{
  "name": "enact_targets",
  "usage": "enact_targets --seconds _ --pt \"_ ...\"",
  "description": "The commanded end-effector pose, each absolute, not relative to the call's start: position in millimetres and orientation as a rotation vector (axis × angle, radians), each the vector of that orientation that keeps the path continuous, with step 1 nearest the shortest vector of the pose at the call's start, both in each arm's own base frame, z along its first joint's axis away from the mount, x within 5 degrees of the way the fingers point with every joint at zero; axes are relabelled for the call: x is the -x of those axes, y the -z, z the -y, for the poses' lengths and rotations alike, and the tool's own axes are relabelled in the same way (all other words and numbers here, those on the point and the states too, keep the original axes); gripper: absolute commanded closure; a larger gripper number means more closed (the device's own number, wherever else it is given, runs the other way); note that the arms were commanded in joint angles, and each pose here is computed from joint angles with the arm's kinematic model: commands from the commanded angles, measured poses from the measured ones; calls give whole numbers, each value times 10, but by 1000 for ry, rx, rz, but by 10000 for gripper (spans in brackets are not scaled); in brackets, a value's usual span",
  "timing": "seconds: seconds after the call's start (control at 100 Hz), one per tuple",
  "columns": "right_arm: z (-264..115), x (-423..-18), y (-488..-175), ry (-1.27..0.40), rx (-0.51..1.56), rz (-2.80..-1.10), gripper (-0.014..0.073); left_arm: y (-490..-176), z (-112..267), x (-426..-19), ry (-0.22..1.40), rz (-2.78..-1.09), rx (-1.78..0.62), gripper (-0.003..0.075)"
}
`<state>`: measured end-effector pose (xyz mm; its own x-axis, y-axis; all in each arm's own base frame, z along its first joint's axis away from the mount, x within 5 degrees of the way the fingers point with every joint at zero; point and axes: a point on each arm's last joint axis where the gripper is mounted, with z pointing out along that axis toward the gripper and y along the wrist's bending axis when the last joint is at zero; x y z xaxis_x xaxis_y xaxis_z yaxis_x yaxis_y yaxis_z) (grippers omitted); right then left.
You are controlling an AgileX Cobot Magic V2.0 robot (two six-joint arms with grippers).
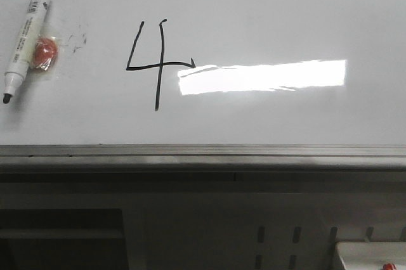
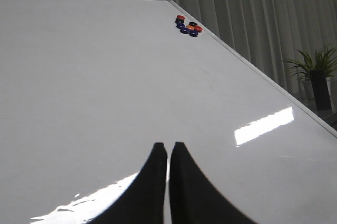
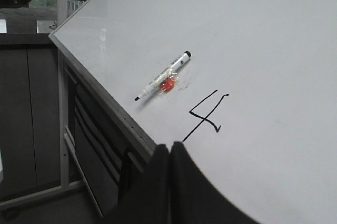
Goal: Write number 4 on whiteboard
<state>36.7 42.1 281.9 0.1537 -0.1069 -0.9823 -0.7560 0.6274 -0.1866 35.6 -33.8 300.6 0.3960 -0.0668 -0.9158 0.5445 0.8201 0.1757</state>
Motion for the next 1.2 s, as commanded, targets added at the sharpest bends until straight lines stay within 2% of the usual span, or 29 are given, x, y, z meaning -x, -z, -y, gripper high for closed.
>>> enact_targets --seconds 0.0,0.51,0.63,0.9,1.19 --pt "-417 -355 -2956 -553 777 -1277 661 -3118 351 -308 450 -1037 -501 741" --pt "-417 -355 -2956 -553 777 -1277 661 -3093 356 -316 430 -1043 -518 741" --pt "-417 -355 -2956 -553 777 -1277 661 -3097 326 -331 501 -1078 -430 741" --pt "-417 -355 -2956 -553 777 -1277 661 -2937 210 -467 198 -1235 -375 741" --pt "-417 -355 -2956 -553 777 -1277 661 -2372 66 -575 141 -1416 -41 741"
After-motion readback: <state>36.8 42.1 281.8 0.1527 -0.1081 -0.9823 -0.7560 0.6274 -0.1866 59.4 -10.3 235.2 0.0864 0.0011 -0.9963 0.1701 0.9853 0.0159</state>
